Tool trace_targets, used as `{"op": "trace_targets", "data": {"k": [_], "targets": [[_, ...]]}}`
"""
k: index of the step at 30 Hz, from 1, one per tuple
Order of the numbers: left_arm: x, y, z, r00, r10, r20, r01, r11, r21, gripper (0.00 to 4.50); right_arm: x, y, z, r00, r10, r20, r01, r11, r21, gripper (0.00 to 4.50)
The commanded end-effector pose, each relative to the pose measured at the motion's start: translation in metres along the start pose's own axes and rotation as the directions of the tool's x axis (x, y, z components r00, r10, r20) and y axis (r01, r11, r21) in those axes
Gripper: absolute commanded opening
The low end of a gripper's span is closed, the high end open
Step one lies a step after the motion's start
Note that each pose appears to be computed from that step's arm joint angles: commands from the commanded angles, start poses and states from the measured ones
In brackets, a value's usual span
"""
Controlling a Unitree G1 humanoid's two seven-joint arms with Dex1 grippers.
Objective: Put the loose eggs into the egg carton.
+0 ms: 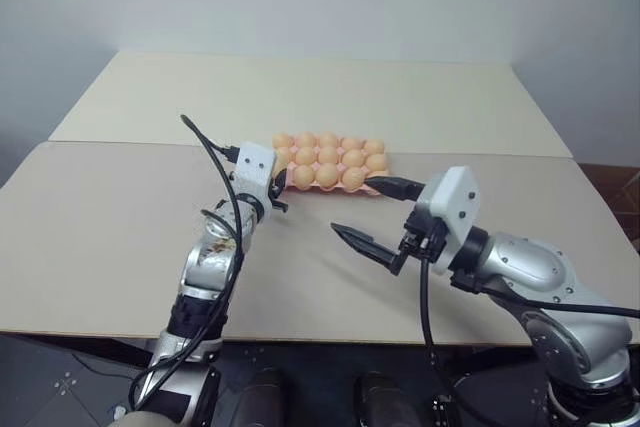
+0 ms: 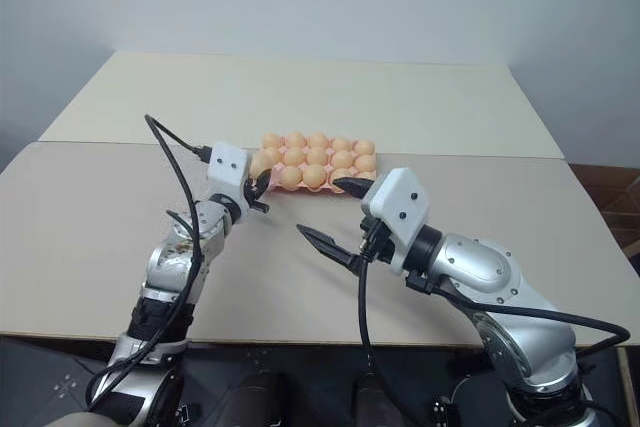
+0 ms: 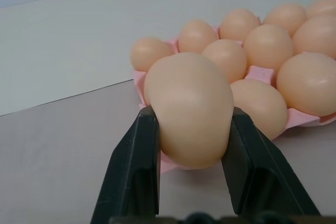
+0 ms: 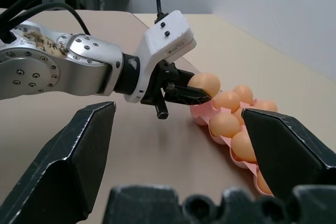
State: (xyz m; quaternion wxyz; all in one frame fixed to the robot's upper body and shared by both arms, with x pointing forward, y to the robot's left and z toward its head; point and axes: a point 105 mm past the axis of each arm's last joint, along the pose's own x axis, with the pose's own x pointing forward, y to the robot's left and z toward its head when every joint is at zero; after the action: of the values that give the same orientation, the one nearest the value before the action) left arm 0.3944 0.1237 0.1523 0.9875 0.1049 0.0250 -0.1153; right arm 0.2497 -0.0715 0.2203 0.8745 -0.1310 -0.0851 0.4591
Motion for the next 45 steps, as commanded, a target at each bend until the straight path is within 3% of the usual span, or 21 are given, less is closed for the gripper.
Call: {"op": "trace_targets", "data": {"k": [1, 17, 25, 31, 35, 45], "targets": [[0.002, 0.006, 0.013, 0.999, 0.031, 0.041, -0.032, 0.999, 0.024, 1.27, -0.002, 0.003, 0.013, 0.999, 0.005, 0.032, -0.004, 0.999, -0.036, 4.50], [0.012, 0.006, 0.004, 0.999, 0.032, 0.012, -0.032, 0.999, -0.012, 1.23, 0.004, 0.002, 0.017, 0.999, -0.020, 0.040, 0.022, 0.999, -0.028, 4.50], [0.008, 0.003, 0.005, 1.000, 0.003, 0.013, -0.002, 1.000, -0.028, 3.89, 0.005, 0.002, 0.019, 0.999, -0.017, 0.042, 0.019, 0.999, -0.030, 4.50], [-0.006, 0.021, 0.022, 0.993, 0.067, 0.100, -0.060, 0.995, -0.078, 3.89, 0.003, 0.001, 0.019, 0.999, -0.024, 0.045, 0.025, 0.999, -0.031, 4.50], [-0.034, 0.042, 0.033, 0.965, 0.195, 0.177, -0.175, 0.977, -0.120, 3.89, 0.002, -0.003, 0.017, 0.997, -0.058, 0.053, 0.059, 0.998, -0.025, 4.50], [-0.100, 0.042, 0.001, 0.971, 0.194, 0.141, -0.172, 0.973, -0.154, 3.89, -0.009, -0.025, -0.013, 0.938, -0.328, 0.111, 0.334, 0.942, -0.041, 4.50]]}}
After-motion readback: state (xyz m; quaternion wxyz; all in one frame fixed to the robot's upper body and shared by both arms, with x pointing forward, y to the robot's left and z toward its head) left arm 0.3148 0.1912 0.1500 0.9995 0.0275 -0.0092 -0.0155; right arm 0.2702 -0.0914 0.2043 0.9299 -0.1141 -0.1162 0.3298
